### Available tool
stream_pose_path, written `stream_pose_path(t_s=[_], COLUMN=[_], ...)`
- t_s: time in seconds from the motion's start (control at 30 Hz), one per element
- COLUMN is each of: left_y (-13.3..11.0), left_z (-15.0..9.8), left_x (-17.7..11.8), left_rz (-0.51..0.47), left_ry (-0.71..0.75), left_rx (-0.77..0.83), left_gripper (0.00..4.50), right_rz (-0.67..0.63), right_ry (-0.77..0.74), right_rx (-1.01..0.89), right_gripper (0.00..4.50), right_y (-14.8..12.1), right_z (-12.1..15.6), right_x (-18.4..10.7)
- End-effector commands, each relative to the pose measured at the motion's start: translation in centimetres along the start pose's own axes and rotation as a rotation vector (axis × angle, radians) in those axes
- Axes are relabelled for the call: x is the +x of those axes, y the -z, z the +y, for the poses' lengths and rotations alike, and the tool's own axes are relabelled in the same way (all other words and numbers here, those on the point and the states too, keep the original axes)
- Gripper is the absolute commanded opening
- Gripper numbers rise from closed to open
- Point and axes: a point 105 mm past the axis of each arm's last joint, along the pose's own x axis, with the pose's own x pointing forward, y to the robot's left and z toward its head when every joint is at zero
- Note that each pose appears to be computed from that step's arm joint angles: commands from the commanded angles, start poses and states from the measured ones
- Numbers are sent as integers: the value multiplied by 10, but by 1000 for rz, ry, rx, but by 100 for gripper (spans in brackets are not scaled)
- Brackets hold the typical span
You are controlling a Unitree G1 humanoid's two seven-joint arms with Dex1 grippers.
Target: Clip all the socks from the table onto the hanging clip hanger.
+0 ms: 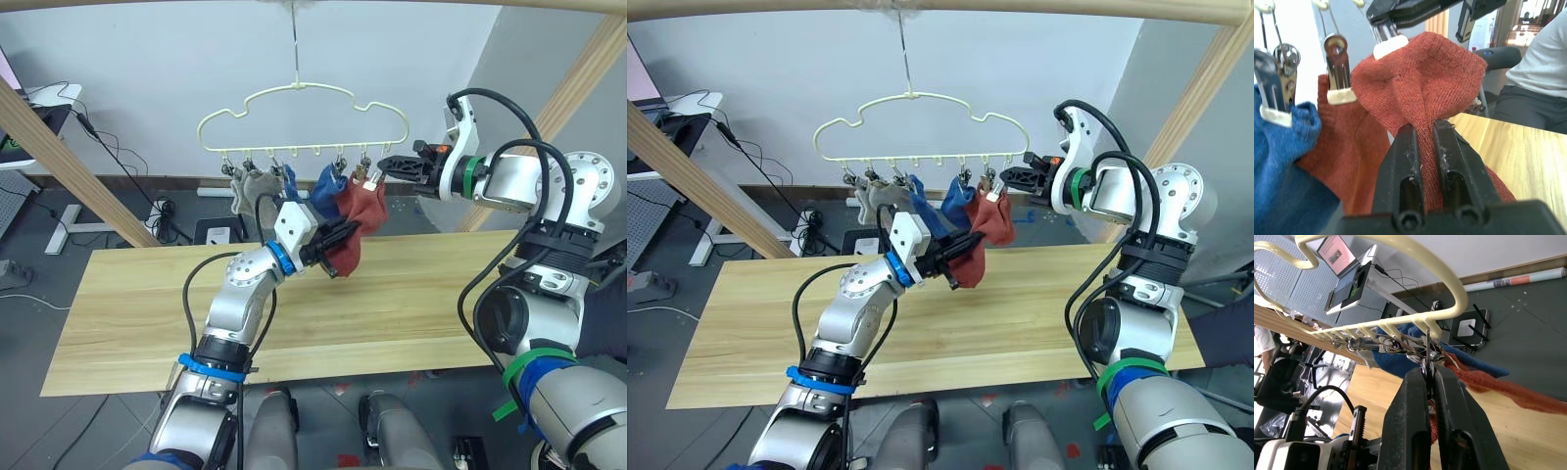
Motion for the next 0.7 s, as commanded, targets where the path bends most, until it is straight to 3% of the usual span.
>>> stream_pose_path(t_s=[0.03,0.23,0.3,0.53,0.7], left_y=[-7,-4,5,17,29], left_z=[-11,-14,-8,1,9], left_x=[2,1,1,-5,-42], left_rz=[-37,-15,44,97,172], left_ry=[38,39,2,-52,-116], left_rx=[10,18,45,30,0], left_gripper=[9,9,81,274,423], right_rz=[-45,-83,-107,-95,-50], right_ry=[-38,4,67,160,225], right_rx=[-49,-131,-266,-426,-515], right_gripper=[152,367,439,450,450], right_y=[-8,-9,-7,24,65], right_z=[10,2,-6,-29,-45], right_x=[-7,-18,-31,-48,-52])
